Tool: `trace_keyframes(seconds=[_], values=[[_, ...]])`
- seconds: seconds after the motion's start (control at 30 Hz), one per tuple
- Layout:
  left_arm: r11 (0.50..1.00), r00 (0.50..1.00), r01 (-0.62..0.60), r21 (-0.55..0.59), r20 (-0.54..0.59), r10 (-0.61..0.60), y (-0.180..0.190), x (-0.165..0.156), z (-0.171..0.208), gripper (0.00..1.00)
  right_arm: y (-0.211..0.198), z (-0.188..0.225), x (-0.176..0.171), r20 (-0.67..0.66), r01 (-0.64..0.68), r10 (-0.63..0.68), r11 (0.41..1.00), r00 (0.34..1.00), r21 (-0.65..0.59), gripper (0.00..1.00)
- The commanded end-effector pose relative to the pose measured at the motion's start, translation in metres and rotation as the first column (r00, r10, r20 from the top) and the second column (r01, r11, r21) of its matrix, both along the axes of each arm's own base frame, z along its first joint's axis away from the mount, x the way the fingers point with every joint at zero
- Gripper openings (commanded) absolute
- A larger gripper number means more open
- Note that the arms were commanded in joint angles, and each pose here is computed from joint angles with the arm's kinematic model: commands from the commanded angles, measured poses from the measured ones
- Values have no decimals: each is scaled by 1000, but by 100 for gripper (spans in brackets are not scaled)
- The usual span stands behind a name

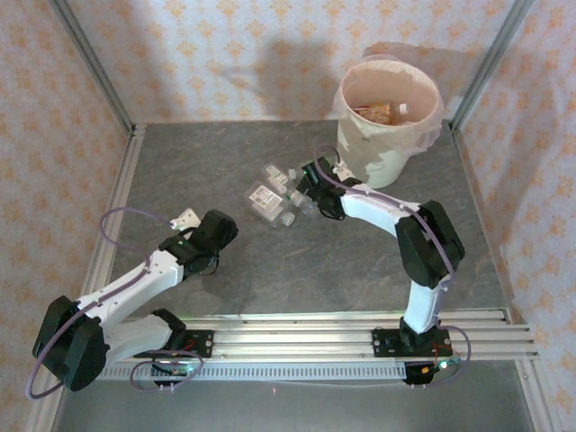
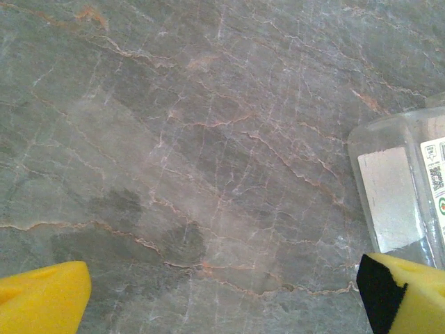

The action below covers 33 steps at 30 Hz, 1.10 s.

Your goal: Put the plastic bottles in the bin

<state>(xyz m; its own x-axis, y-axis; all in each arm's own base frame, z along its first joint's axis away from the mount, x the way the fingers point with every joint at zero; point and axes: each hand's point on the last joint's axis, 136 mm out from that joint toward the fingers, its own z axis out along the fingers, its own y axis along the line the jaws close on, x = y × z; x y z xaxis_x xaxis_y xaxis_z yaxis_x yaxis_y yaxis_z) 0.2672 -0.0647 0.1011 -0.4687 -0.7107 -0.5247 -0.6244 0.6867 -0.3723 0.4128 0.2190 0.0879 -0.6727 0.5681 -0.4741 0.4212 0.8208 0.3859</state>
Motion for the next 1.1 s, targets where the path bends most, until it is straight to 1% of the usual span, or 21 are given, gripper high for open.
trace_keyframes(seconds=[0.0,0.1,0.3,0.43,0.53,0.57,0.6,0.63,0.87,1.0,1.07], values=[[999,999,-38,10,3,38,10,-5,0,100,-13,-3,7,54,130,-128,991,990,-20,99],[999,999,-41,10,4,41,11,-6,0,100,-13,-13,9,51,125,-123,992,991,-33,100],[999,999,-47,-5,2,47,10,-6,-1,100,-5,-42,8,-17,107,-108,994,994,-33,99],[999,999,-45,-20,-6,45,7,-6,0,100,-11,-50,5,-15,122,-123,991,992,-51,95],[998,999,-51,-29,-16,50,6,-6,0,100,-18,-48,1,19,118,-117,990,993,-74,88],[998,998,-55,-34,-17,54,6,-7,0,100,-20,-47,0,29,117,-115,990,993,-77,85],[997,998,-60,-40,-17,59,5,-7,-1,100,-23,-47,-3,39,115,-112,990,993,-83,80],[997,998,-64,-46,-17,64,5,-7,-2,100,-25,-49,-4,43,108,-105,990,994,-89,77],[991,993,-120,-61,-22,118,9,-10,-9,100,-24,-48,-10,85,-21,35,987,996,-157,59],[988,990,-138,-73,-31,137,9,-12,-9,100,-23,-46,-13,108,-77,96,982,990,-174,52],[985,989,-143,-94,-40,140,7,-12,-10,100,-19,-43,-13,121,-119,141,977,983,-176,46]])
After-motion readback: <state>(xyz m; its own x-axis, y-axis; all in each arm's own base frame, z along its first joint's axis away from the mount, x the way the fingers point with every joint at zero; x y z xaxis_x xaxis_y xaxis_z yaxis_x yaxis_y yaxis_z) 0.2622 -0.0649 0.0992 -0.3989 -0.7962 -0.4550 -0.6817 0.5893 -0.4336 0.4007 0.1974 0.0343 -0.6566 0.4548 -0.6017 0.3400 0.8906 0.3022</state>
